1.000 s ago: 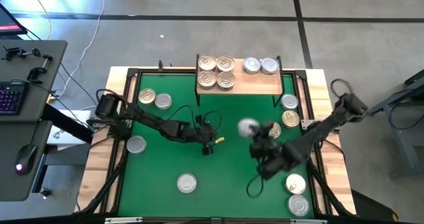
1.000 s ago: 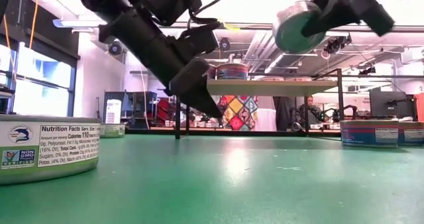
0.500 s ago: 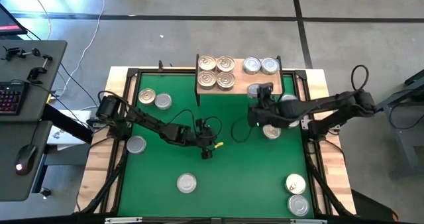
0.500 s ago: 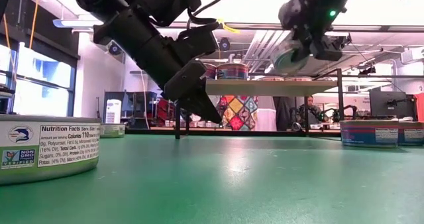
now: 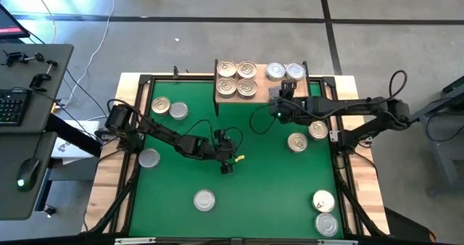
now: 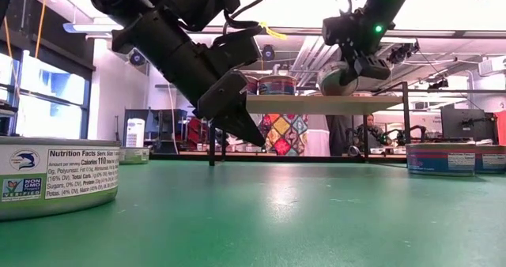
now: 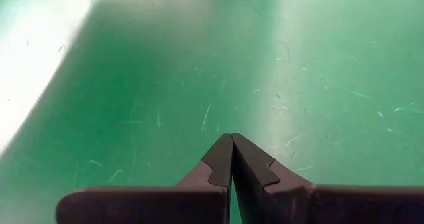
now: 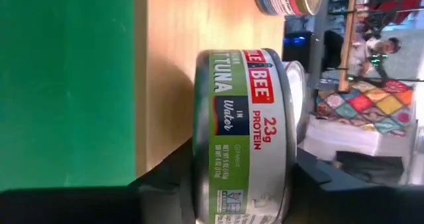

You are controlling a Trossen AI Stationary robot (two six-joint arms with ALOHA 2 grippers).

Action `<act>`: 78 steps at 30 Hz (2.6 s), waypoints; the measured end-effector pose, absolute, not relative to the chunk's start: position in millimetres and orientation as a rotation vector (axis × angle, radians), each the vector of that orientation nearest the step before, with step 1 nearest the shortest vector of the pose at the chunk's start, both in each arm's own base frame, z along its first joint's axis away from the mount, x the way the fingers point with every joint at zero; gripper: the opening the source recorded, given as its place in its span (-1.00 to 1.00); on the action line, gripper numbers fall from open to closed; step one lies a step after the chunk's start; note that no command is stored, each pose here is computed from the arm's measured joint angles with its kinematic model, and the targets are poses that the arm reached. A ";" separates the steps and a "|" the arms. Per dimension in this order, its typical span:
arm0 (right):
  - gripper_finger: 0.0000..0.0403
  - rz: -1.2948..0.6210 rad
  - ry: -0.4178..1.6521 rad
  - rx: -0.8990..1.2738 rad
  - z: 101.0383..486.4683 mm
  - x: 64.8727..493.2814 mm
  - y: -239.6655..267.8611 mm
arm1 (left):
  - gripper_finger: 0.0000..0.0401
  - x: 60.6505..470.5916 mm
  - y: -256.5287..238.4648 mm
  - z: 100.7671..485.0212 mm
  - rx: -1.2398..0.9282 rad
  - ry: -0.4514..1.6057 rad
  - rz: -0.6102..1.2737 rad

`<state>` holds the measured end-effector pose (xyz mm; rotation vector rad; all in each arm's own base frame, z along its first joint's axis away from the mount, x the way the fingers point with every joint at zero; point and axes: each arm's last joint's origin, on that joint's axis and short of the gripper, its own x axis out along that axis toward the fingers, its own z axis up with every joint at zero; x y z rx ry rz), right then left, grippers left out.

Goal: Stack canned seafood by type on shelf
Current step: Put the green tuna can on the shelf

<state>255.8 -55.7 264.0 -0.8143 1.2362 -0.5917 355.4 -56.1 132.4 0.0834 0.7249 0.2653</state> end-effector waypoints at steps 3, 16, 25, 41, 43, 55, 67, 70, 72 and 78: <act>-0.04 -0.564 1.225 -0.788 263.5 256.6 -56.5 | -1.00 355.4 -56.1 132.4 0.082 0.725 0.266; 0.23 -0.537 1.191 -0.752 268.8 253.2 -56.5 | -1.00 355.4 -56.1 132.4 0.081 0.725 0.266; 0.12 -0.564 0.942 -0.450 296.6 234.8 -43.8 | -1.00 355.2 -56.9 132.4 0.083 0.725 0.264; 0.02 -0.130 0.763 -0.257 238.4 283.2 119.4 | -1.00 298.2 -129.8 184.6 0.153 0.775 0.107; 0.02 -0.101 0.753 -0.243 216.6 293.3 141.3 | -1.00 281.0 -139.0 193.4 0.062 0.834 0.065; 0.02 -0.234 0.881 -0.283 158.3 286.9 170.0 | -1.00 242.8 -181.8 168.6 -0.324 0.968 -0.117; 0.02 -0.388 0.852 -0.366 172.1 264.7 167.9 | -1.00 295.4 -130.1 124.1 -0.210 0.684 0.009; 0.02 -0.400 0.849 -0.368 172.2 265.7 166.1 | -1.00 319.0 -109.3 137.3 -0.146 0.464 0.061; 0.02 -0.402 0.852 -0.370 172.1 265.6 165.6 | -1.00 330.2 -101.1 158.9 -0.130 0.347 0.055; 0.02 -0.435 0.812 -0.353 169.0 264.9 164.4 | -1.00 329.6 -88.7 177.6 -0.097 0.404 0.069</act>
